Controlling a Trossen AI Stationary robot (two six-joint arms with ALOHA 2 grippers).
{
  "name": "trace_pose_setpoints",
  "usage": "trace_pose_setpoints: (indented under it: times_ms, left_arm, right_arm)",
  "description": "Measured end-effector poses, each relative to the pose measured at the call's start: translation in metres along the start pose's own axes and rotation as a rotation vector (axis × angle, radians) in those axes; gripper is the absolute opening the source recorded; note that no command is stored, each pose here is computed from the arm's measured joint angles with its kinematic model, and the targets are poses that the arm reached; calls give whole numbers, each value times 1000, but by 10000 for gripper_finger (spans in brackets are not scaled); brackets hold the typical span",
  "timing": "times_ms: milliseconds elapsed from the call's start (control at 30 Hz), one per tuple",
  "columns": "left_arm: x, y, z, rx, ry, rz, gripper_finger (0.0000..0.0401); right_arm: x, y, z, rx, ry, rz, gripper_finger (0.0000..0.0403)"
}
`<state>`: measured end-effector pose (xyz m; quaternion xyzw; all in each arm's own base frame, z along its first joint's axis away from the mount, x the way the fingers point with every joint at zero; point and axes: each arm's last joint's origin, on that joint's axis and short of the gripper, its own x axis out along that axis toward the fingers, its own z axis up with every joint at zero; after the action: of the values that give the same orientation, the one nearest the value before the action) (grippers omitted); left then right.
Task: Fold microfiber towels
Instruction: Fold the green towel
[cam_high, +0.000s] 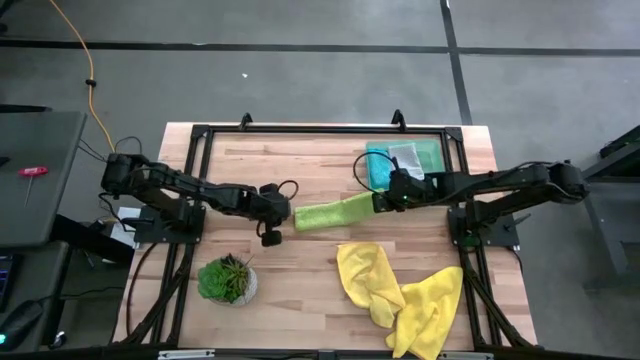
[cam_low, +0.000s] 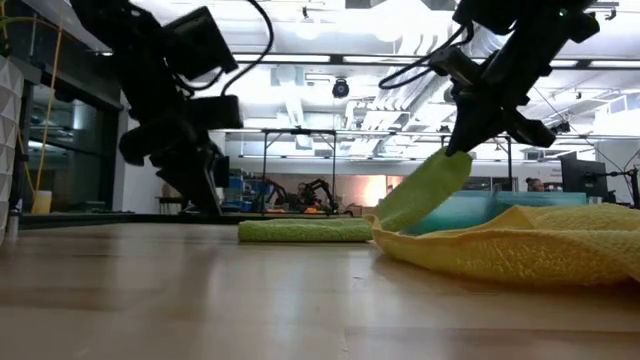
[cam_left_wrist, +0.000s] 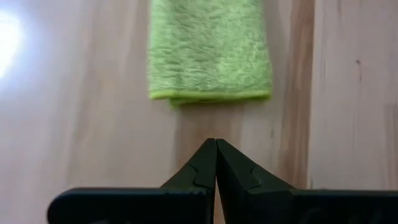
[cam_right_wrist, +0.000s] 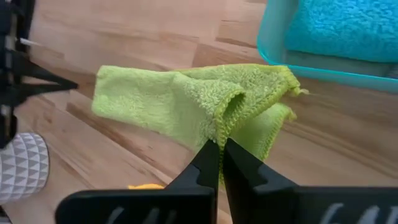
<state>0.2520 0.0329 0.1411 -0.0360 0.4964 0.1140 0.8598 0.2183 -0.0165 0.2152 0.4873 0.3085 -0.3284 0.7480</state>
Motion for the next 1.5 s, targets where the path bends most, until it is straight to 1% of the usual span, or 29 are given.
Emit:
trace_pose_setpoints:
  times_ms: [133, 200, 300, 400, 467, 600, 667, 800, 1100, 1333, 1500]
  left_arm:
    - [17, -4, -3, 8, 34, -41, 0]
    - [25, -6, -4, 11, 39, -31, 0]
    - [32, -6, -3, -15, 29, -9, 0]
    - [34, -6, -1, -20, 0, 10, 0]
    - [34, -6, 1, 3, -25, 20, 0]
    - [35, -5, 3, 45, -48, 22, 0]
    - [35, -5, 3, 52, -50, 23, 0]
    - [35, -5, 4, 51, -60, 29, 0]
    - [35, -5, 5, 49, -75, 35, 0]
    - [36, -4, 6, 44, -79, 59, 0]
    - [35, -4, 6, 38, -85, 58, 0]
  right_arm:
    - [2, 5, 0, 26, 6, 5, 0]
    - [4, 9, -2, 22, 17, 2, 0]
    - [11, 13, -7, 45, 50, -10, 0]
    - [22, 19, -13, 68, 76, -29, 0]
    - [30, 26, -14, 82, 71, 0, 0]
    - [43, 48, -14, 92, 60, 104, 0]
    - [48, 57, -14, 91, 57, 124, 0]
    - [64, 72, -14, 86, 63, 119, 0]
    - [108, 105, -17, 65, 66, 148, 0]
    - [131, 122, -7, 42, 57, 168, 0]
    - [138, 122, -1, 59, 32, 166, 0]
